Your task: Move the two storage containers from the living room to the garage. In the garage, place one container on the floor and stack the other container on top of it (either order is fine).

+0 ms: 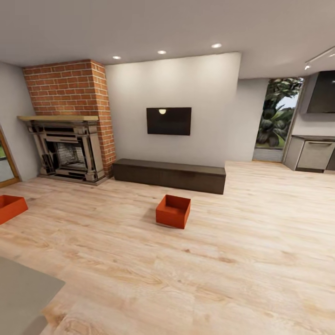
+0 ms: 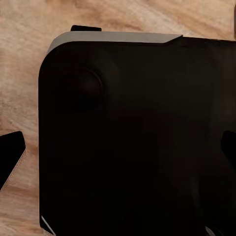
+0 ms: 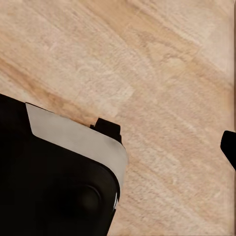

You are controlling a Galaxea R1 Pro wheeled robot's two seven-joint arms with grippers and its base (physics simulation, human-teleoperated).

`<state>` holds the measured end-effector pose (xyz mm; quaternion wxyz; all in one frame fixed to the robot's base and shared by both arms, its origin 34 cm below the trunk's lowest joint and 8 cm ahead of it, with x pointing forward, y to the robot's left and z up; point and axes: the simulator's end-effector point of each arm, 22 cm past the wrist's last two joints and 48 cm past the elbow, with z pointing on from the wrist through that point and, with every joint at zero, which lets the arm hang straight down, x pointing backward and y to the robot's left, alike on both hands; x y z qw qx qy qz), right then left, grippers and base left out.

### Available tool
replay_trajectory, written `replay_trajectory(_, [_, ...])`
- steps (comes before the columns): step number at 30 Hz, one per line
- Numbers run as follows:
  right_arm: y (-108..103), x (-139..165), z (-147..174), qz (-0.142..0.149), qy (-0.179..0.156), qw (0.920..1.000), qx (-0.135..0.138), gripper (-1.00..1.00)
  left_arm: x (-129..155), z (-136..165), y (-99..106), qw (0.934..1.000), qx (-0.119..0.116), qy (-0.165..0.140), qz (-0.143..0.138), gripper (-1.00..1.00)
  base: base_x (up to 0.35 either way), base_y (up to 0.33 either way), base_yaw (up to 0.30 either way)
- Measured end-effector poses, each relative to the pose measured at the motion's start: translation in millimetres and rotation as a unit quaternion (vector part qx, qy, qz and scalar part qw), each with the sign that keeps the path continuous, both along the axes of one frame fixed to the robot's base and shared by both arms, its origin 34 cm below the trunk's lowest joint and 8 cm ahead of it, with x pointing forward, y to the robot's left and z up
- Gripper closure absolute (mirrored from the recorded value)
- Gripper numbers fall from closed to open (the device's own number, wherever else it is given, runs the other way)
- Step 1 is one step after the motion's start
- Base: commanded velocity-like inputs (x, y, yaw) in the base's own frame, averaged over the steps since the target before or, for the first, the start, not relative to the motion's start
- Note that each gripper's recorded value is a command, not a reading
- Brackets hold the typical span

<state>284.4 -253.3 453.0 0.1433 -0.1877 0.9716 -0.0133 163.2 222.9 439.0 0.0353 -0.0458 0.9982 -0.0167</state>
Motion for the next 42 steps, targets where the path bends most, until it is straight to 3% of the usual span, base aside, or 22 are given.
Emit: replay_trajectory(42, [0.0, 0.0, 0.0, 0.0, 0.0, 1.0, 0.0, -1.0, 0.2, 0.0, 0.0, 1.0, 0.0, 0.0, 0.0, -1.0, 0.323, 0.005, 0.0])
